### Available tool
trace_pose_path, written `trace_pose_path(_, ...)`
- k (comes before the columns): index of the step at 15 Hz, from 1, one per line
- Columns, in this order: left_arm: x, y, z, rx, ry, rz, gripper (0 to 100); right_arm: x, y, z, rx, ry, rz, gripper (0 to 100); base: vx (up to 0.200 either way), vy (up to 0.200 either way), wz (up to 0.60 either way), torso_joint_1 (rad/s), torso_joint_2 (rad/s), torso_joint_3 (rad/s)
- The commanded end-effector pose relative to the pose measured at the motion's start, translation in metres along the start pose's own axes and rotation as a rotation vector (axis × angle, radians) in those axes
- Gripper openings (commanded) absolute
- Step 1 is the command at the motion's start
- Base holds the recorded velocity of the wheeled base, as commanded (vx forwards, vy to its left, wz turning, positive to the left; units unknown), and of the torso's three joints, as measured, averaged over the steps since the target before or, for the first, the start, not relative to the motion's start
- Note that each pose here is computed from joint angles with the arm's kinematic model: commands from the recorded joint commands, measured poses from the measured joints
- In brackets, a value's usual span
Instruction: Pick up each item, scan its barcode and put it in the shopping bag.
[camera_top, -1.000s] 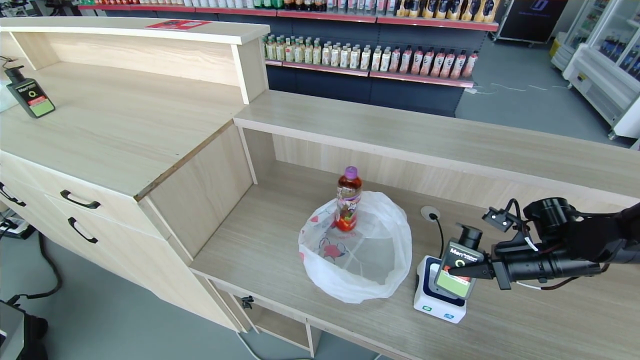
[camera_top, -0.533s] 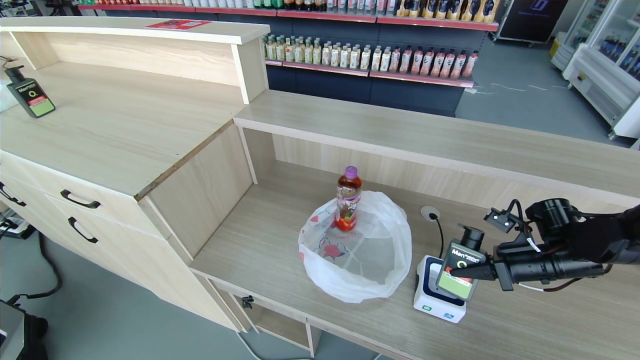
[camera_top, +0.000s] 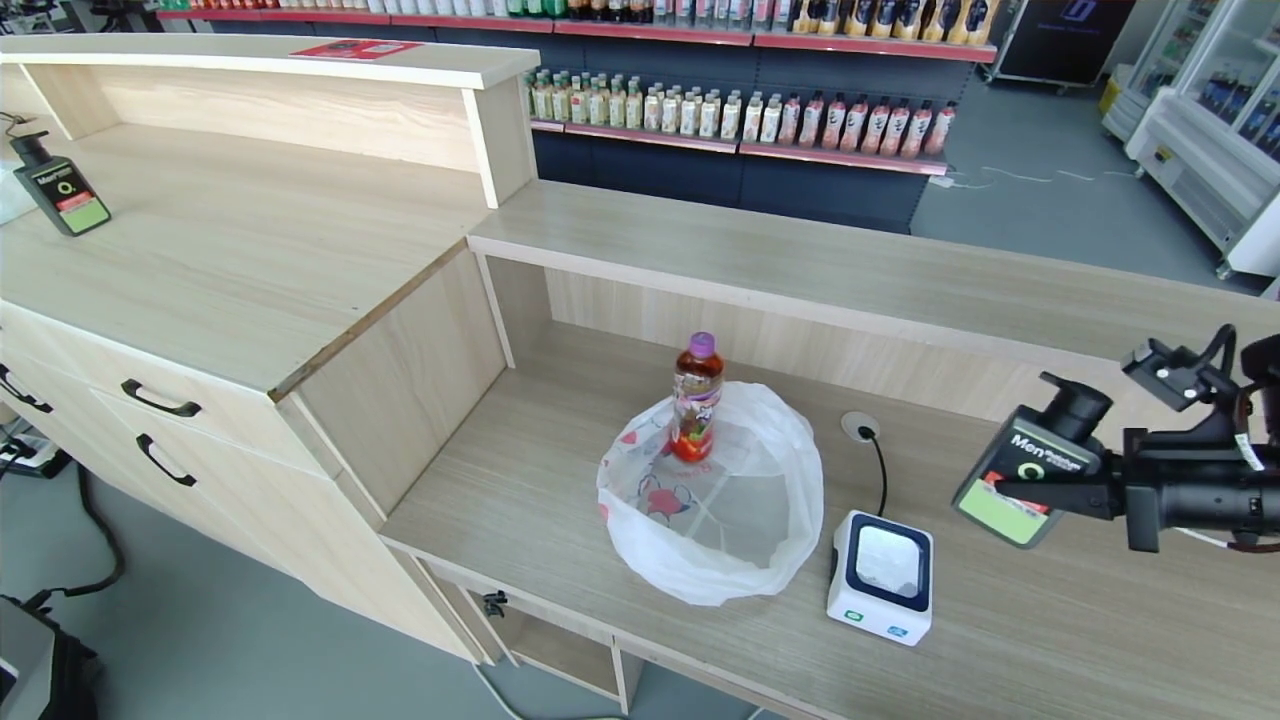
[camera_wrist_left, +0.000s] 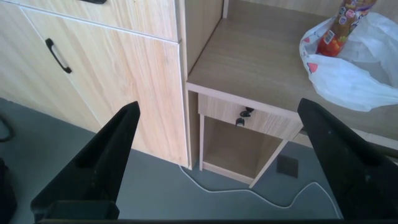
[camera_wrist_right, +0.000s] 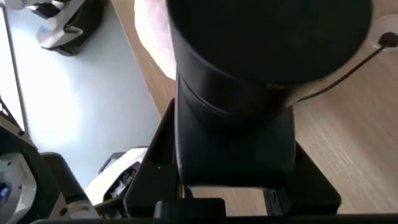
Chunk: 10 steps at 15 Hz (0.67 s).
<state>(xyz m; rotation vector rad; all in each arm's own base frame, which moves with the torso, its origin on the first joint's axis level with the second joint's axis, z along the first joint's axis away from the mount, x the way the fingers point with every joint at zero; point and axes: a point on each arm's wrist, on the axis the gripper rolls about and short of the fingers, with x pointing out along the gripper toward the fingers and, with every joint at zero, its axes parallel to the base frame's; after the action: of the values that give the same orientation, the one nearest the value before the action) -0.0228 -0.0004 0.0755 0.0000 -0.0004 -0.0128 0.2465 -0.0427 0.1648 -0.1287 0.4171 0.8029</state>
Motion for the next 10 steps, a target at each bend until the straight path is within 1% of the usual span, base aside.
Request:
trace_pose_path(1, 0.0, 0.0, 0.0, 0.0, 0.0, 0.0, 100, -0.06, 0.037, 0.012, -0.122, -0.082, -0.193, 0, 0.0, 0.0, 0.0, 0.0, 0.0, 0.0)
trace_pose_path(3, 0.0, 0.0, 0.0, 0.002, 0.0, 0.0, 100, -0.066, 0.045, 0.012, -0.146, -0.034, -0.309, 0, 0.0, 0.0, 0.0, 0.0, 0.0, 0.0)
trace_pose_path(4, 0.0, 0.0, 0.0, 0.0, 0.0, 0.0, 100, -0.061, 0.053, 0.013, -0.131, 0.042, -0.426, 0, 0.0, 0.0, 0.0, 0.0, 0.0, 0.0)
trace_pose_path(5, 0.0, 0.0, 0.0, 0.0, 0.0, 0.0, 100, -0.056, 0.06, 0.016, -0.096, 0.063, -0.481, 0, 0.0, 0.0, 0.0, 0.0, 0.0, 0.0)
trace_pose_path(6, 0.0, 0.0, 0.0, 0.0, 0.002, 0.0, 100, -0.051, 0.066, 0.022, -0.059, 0.058, -0.584, 0, 0.0, 0.0, 0.0, 0.0, 0.0, 0.0)
trace_pose_path(8, 0.0, 0.0, 0.0, 0.0, 0.0, 0.0, 100, -0.037, 0.079, 0.024, 0.042, 0.039, -0.86, 0, 0.0, 0.0, 0.0, 0.0, 0.0, 0.0)
trace_pose_path(9, 0.0, 0.0, 0.0, 0.0, 0.0, 0.0, 100, -0.029, 0.088, 0.019, 0.044, 0.016, -0.939, 0, 0.0, 0.0, 0.0, 0.0, 0.0, 0.0)
trace_pose_path(10, 0.0, 0.0, 0.0, 0.0, 0.002, 0.0, 100, -0.027, 0.092, 0.016, 0.031, 0.005, -0.923, 0, 0.0, 0.0, 0.0, 0.0, 0.0, 0.0)
